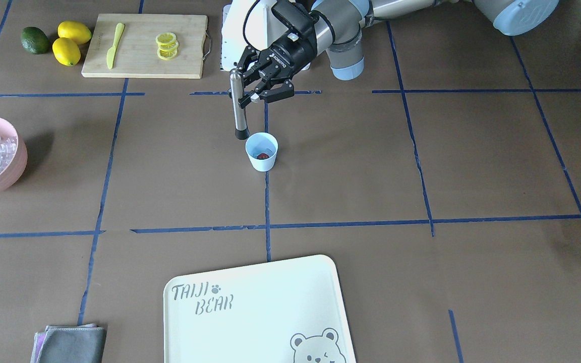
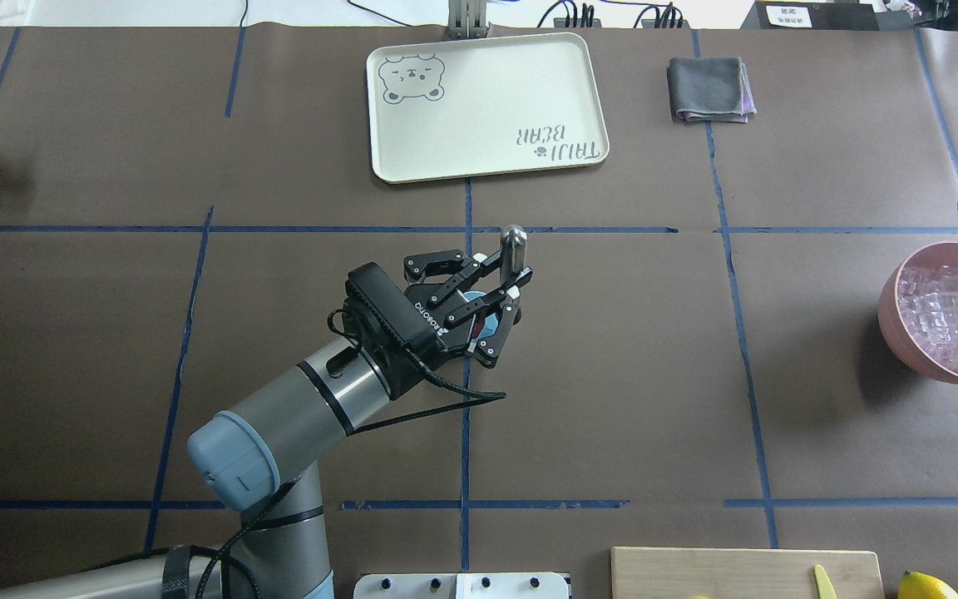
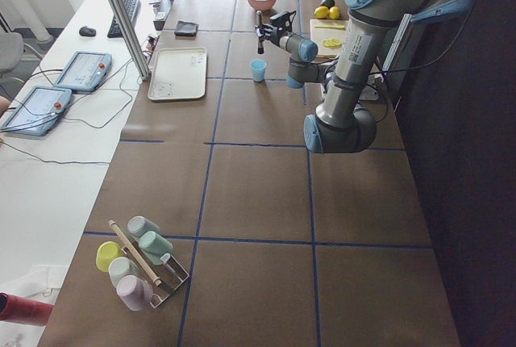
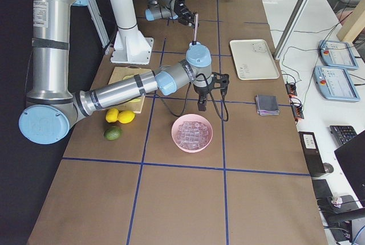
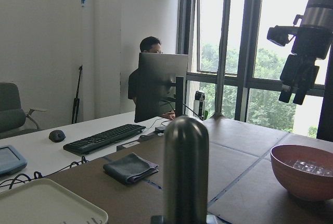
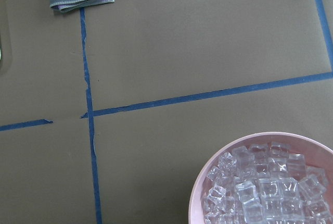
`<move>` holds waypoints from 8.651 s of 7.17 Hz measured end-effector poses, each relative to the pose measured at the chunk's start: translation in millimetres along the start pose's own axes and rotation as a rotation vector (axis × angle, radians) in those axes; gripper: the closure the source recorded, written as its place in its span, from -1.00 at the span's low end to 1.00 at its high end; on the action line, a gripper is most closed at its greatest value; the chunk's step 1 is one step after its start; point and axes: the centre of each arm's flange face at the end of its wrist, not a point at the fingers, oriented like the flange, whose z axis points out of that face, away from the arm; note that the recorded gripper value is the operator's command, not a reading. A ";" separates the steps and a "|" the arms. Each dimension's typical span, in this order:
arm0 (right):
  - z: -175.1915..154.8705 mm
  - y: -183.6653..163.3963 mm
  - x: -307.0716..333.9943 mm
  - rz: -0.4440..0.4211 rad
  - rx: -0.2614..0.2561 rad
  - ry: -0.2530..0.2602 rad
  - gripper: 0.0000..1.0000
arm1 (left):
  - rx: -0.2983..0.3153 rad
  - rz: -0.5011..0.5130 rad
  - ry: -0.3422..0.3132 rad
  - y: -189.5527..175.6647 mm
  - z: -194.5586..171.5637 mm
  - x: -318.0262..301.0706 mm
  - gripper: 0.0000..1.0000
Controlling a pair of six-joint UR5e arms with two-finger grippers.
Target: Mash ice and strawberries in cup
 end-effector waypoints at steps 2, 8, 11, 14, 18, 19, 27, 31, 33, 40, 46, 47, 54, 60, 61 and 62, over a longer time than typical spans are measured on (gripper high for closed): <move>0.3 -0.3 1.1 0.002 0.000 0.002 -1.00 | -0.079 0.055 -0.053 -33.4 1.7 -7.1 1.00; 5.6 -2.5 7.9 0.014 -0.002 0.016 -1.00 | -0.445 -0.087 -0.334 -19.6 -29.3 -170.3 1.00; 7.5 -1.0 11.8 0.019 -0.006 0.020 -1.00 | -0.753 -0.309 -0.406 -21.3 -143.7 -355.9 0.98; 12.0 0.2 18.5 0.030 -0.017 0.026 -1.00 | -1.067 -0.631 -0.578 -19.1 -244.8 -452.8 0.97; 17.7 -1.1 24.7 0.042 -0.028 0.031 -1.00 | -1.471 -0.645 -0.679 49.0 -332.1 -500.3 0.98; 17.9 -1.0 25.0 0.043 -0.029 0.032 -1.00 | -1.524 -0.660 -0.689 63.8 -338.3 -511.8 0.98; 16.5 -1.2 23.2 0.039 -0.024 0.031 -1.00 | -1.578 -0.687 -0.701 129.2 -333.8 -561.9 0.94; 17.0 -1.2 23.8 0.041 -0.026 0.031 -1.00 | -1.604 -0.671 -0.677 145.9 -325.9 -550.5 0.83; 18.4 -1.4 24.7 0.043 -0.028 0.033 -1.00 | -1.611 -0.671 -0.676 148.7 -326.0 -549.3 0.46; 22.4 -3.3 27.9 0.048 -0.033 0.038 -1.00 | -1.611 -0.668 -0.674 148.9 -325.7 -549.1 -0.89; 16.4 -15.8 70.7 -0.103 -0.054 0.076 -1.00 | -1.457 -0.542 -0.585 2.8 -321.7 -495.0 -1.00; 14.8 -23.2 103.8 -0.164 -0.078 0.102 -1.00 | -1.447 -0.523 -0.583 -31.0 -338.8 -499.0 -1.00; 8.6 -27.2 197.4 -0.195 -0.191 0.138 -1.00 | -1.368 -0.626 -0.442 -31.1 -476.0 -594.0 -1.00; 10.8 -26.2 202.8 -0.192 -0.194 0.137 -1.00 | -1.358 -0.687 -0.523 -29.7 -482.9 -598.3 -1.00; 10.2 -26.6 202.3 -0.197 -0.190 0.140 -1.00 | -1.357 -0.696 -0.545 -31.3 -482.2 -598.1 -1.00; 9.2 -27.3 201.4 -0.206 -0.183 0.145 -1.00 | -1.358 -0.690 -0.571 -33.4 -481.5 -598.8 -1.00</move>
